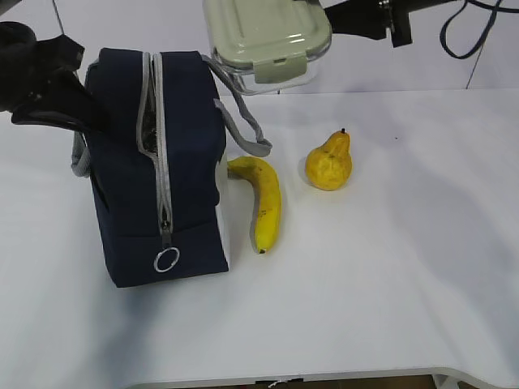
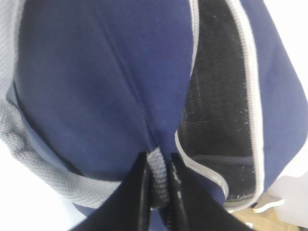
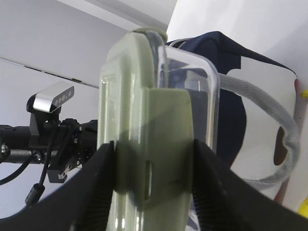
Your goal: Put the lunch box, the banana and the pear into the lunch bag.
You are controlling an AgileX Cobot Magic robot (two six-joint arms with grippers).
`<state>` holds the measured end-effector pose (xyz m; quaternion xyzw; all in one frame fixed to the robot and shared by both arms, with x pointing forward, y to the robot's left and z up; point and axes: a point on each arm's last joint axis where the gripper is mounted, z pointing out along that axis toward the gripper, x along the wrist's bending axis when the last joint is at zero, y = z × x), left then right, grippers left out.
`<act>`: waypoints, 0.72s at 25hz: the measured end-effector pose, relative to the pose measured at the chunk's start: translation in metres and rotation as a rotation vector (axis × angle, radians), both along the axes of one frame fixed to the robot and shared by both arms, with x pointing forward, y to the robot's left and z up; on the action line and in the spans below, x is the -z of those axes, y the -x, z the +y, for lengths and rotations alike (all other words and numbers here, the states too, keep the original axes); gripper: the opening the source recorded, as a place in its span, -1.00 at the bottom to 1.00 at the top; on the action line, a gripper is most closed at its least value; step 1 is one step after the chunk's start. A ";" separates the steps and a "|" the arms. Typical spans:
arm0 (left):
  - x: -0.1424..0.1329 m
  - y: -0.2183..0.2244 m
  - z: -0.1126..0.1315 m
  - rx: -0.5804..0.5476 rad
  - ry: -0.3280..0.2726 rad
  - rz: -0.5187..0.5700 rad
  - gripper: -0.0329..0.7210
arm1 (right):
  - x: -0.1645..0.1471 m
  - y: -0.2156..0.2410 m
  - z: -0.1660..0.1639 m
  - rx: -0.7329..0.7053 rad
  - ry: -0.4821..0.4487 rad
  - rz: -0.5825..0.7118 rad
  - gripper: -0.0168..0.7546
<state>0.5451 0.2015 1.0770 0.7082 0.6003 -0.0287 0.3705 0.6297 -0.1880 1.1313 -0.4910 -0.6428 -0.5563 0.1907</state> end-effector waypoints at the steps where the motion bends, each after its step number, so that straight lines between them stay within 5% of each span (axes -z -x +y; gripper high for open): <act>1: 0.000 0.000 0.000 0.000 0.000 0.000 -0.88 | -0.003 0.001 0.006 0.001 0.007 -0.001 0.02; 18: 0.000 0.000 0.000 -0.001 0.001 0.003 -0.88 | 0.003 0.005 0.085 0.048 0.029 0.011 0.02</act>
